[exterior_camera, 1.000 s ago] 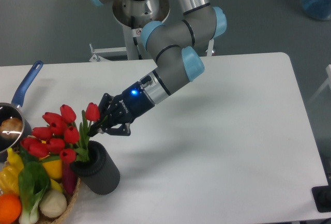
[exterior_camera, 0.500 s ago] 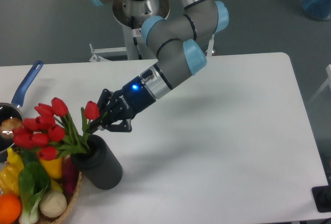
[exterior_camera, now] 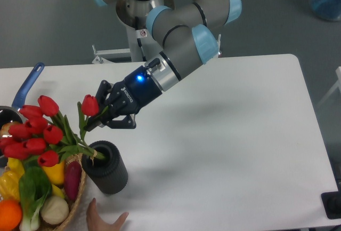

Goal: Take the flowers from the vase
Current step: 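Lift the gripped tulips up out of the black vase, then carry the tulip bunch up and away from the vase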

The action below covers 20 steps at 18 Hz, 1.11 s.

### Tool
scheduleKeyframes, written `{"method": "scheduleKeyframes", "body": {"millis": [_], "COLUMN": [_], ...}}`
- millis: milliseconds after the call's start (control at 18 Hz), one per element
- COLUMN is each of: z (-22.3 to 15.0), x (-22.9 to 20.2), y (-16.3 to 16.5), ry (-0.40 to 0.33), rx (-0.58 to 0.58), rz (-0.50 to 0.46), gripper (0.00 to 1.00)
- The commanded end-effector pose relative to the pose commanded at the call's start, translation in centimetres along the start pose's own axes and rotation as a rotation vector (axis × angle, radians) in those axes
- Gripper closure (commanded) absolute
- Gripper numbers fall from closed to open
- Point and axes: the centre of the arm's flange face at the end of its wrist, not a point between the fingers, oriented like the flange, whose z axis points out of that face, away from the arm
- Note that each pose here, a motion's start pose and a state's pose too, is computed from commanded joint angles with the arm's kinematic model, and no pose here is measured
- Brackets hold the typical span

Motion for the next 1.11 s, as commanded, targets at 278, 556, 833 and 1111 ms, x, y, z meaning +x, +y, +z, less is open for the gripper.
{"method": "scheduleKeyframes", "body": {"millis": [278, 556, 833, 1111], "z": [-3.1, -4.1, -8.9, -15.9], "x": [0.7, 1.9, 1.7, -0.4], "y": [-5.2, -8.4, -10.9, -8.9], "ry": [-0.05, -0.043, -0.14, -0.338], "rx": [0.026, 0.072, 0.072, -0.03], "rz": [-0.06, -0.064, -0.058, -0.078], "gripper": [1.0, 1.0, 1.0, 1.0]}}
